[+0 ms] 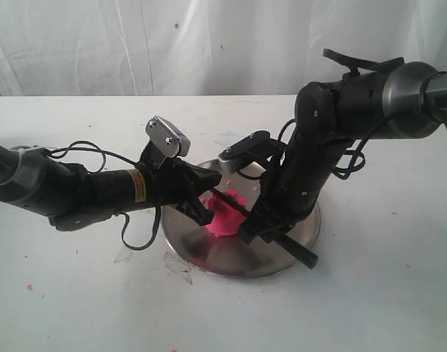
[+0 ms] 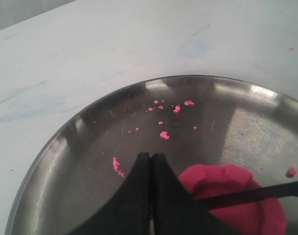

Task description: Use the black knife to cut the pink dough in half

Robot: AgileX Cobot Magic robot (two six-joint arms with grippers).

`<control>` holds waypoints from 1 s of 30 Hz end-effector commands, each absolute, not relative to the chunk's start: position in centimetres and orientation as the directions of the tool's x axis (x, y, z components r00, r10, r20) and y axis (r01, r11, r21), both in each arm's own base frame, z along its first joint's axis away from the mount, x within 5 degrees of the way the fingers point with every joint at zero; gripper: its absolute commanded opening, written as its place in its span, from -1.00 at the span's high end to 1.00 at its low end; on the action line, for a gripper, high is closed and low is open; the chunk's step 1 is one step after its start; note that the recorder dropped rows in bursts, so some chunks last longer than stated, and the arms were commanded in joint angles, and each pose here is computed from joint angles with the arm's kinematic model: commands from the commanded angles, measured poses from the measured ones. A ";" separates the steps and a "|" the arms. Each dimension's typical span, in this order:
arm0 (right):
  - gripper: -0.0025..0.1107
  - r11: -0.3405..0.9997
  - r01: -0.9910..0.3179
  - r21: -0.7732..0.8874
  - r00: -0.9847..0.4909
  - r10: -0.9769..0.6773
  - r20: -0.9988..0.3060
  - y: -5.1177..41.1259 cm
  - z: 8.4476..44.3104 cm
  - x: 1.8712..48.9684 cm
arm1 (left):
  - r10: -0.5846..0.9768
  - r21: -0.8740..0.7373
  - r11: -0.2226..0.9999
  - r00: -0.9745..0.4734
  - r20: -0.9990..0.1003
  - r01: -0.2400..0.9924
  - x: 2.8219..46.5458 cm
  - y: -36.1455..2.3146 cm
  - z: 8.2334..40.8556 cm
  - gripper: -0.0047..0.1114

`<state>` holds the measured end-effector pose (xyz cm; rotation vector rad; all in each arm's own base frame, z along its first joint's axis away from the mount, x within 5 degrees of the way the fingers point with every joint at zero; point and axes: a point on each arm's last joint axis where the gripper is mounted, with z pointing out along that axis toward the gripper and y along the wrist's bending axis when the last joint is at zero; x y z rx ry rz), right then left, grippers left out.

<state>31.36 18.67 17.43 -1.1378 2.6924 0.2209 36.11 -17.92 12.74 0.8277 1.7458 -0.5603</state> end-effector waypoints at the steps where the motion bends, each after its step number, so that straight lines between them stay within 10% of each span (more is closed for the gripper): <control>1: 0.96 0.694 -0.718 0.056 -0.681 -0.684 -0.261 18.5 17.6 31.6 | 0.282 0.051 0.647 -0.177 -0.943 0.761 36.2 -18.0 12.7 0.92; 30: 0.96 0.699 -0.714 0.049 -0.683 -0.679 -0.269 18.4 16.9 31.5 | 0.309 0.024 0.649 -0.234 -0.922 0.760 36.2 -17.9 10.3 0.92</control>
